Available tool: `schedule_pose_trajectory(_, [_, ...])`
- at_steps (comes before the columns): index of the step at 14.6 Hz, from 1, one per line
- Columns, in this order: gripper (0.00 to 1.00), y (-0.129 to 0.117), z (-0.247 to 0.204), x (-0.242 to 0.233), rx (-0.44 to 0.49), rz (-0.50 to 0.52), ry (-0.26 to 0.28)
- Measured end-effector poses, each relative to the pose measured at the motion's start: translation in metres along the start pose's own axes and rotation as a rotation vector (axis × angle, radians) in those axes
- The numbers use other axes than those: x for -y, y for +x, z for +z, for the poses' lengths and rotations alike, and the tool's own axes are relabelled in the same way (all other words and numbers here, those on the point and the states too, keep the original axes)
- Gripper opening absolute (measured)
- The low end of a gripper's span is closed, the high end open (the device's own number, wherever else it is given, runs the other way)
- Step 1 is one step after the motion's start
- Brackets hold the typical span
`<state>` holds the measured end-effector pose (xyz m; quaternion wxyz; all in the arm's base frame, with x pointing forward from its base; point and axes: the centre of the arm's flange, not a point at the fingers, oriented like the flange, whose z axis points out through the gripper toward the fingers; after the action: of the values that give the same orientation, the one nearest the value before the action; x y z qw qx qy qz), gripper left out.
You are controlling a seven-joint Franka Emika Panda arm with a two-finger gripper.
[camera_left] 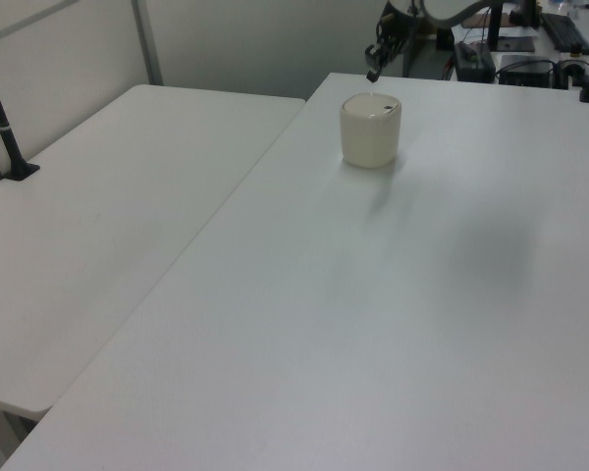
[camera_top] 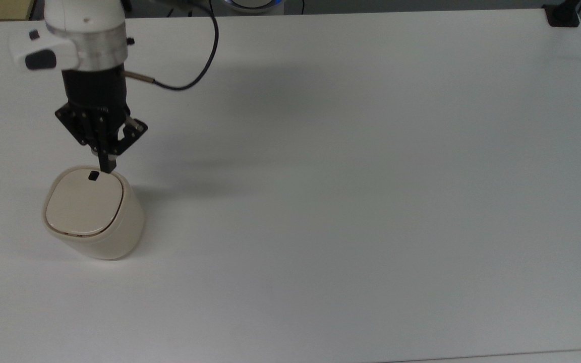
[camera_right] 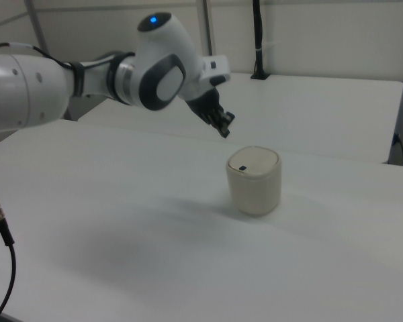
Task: Open the trash bin
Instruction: 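Move the gripper over the cream bin and lower it to the lid tab, then press the gripper fingers on the lid tab to flip the lid up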
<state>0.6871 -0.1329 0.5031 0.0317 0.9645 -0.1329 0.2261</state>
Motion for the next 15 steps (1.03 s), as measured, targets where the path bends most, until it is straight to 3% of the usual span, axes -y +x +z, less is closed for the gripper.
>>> schedule_pose_trajectory(4, [0.01,-0.004,0.033,-0.016,0.024,0.009,-0.031])
schedule_pose_trajectory(9, [0.01,-0.008,0.047,-0.023,0.042,-0.033,-0.083])
schedule_pose_trajectory(15, [0.01,-0.016,0.063,-0.024,0.068,-0.054,-0.108])
